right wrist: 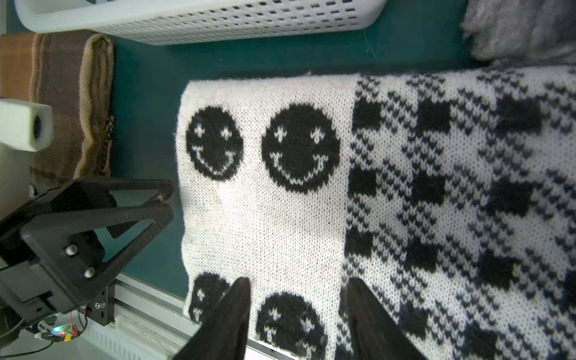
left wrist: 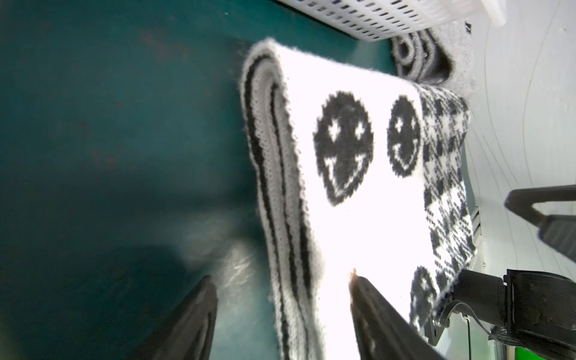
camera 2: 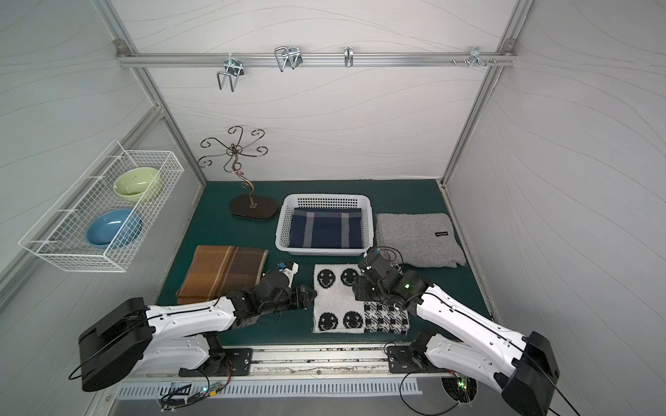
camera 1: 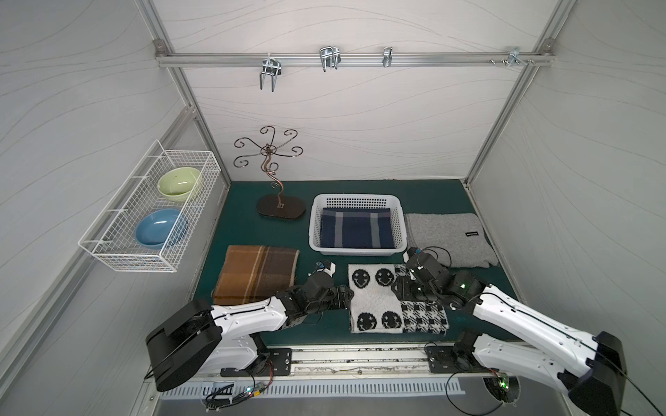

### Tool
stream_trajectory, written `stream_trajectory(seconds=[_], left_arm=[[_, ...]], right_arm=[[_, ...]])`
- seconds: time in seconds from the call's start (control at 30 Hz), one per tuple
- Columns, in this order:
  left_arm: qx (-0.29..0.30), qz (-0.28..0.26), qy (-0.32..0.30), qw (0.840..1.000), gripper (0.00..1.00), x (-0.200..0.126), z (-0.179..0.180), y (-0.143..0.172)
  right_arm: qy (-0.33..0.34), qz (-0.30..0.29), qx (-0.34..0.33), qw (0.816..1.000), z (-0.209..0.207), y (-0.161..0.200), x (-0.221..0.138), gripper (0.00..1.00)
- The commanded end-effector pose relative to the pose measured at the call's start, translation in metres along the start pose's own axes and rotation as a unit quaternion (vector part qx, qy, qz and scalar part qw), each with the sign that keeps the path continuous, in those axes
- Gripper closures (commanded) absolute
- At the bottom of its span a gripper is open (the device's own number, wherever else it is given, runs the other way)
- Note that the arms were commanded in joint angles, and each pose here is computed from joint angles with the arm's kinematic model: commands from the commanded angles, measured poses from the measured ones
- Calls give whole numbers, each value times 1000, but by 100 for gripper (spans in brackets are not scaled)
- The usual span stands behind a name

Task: Put the folded scarf in the basket
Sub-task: Move the scarf to the center of the board, then pick up the scarf at the center of the board.

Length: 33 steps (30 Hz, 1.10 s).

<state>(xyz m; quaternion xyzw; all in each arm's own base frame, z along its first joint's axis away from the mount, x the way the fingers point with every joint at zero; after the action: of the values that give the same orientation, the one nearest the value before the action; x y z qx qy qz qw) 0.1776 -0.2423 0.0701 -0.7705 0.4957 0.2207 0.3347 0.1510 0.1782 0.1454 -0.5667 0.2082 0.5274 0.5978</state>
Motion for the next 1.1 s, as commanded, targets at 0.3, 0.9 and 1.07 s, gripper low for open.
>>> stream_trajectory(seconds=[0.3, 0.9, 1.07], left_arm=[[-7, 13, 18, 1000, 28, 32, -22, 8], [-48, 44, 26, 998, 91, 49, 10, 24], [-60, 45, -9, 997, 92, 25, 47, 16]], right_arm=[[-5, 4, -11, 1000, -4, 7, -8, 47], [-14, 5, -25, 1000, -9, 6, -7, 46], [-53, 2, -23, 998, -10, 3, 5, 44]])
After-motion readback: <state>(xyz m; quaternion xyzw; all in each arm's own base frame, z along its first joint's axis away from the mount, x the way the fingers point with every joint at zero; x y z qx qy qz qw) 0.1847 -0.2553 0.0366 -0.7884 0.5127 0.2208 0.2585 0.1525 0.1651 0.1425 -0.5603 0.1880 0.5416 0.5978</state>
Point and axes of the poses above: each gripper's point midway between its finger pads, its own x axis out along the fingers, its own z axis along the line the jaws close on, y = z × x, the point moved 3 cm from there along -x, back along the fingers, and after that the axes turned 10 degrees about -x, right-handed, at the moved point
